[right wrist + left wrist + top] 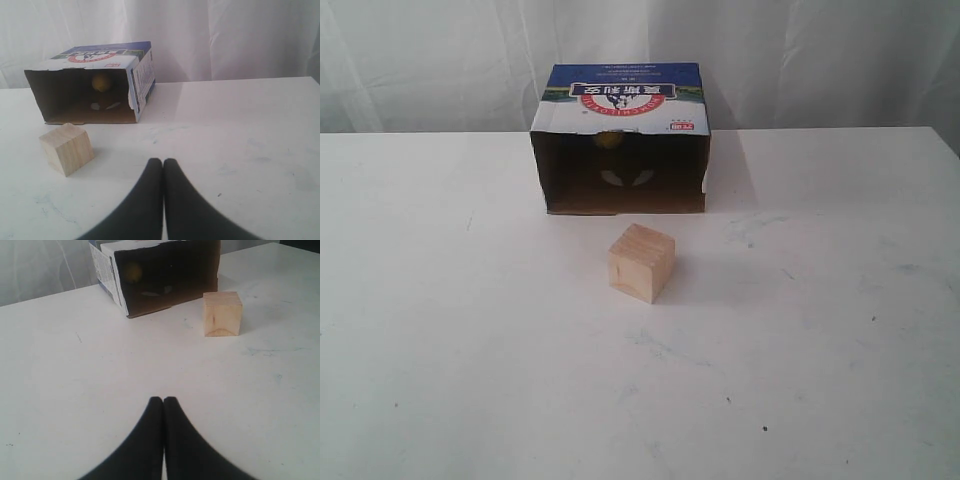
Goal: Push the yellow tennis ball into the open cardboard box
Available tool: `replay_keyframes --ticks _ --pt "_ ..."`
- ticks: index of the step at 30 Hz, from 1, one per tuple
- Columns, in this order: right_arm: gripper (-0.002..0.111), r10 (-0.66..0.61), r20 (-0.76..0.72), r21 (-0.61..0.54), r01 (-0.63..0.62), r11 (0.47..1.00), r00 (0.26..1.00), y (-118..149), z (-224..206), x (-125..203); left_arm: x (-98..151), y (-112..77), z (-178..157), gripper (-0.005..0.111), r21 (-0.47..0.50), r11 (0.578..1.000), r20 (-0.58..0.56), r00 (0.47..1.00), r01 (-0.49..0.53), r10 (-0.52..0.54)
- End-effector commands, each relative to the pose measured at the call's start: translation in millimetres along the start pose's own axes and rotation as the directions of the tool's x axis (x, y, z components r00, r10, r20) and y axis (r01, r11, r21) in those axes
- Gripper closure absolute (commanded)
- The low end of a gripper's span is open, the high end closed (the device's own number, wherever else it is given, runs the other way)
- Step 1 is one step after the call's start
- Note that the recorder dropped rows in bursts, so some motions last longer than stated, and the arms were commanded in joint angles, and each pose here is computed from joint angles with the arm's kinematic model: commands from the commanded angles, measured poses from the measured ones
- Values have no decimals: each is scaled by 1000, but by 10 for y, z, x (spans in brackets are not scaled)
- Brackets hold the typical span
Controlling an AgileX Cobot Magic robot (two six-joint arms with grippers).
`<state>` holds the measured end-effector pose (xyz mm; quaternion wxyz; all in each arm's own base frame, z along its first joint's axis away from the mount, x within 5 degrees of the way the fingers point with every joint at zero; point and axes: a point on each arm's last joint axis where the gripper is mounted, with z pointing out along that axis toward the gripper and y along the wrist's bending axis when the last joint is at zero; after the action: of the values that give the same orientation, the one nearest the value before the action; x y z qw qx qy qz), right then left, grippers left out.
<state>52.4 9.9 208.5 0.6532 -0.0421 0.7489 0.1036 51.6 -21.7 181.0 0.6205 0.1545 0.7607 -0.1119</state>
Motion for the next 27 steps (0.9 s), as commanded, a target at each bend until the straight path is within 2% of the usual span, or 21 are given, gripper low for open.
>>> replay_keyframes --ticks 1,27 --pt "108 -12 13 4 12 1000 1000 -2 -8 -18 15 0 -1 107 0 1000 -3 1000 11 -11" --pt "108 -12 13 4 12 1000 1000 -2 -8 -18 11 11 0 107 -19 1000 1 1000 12 -12"
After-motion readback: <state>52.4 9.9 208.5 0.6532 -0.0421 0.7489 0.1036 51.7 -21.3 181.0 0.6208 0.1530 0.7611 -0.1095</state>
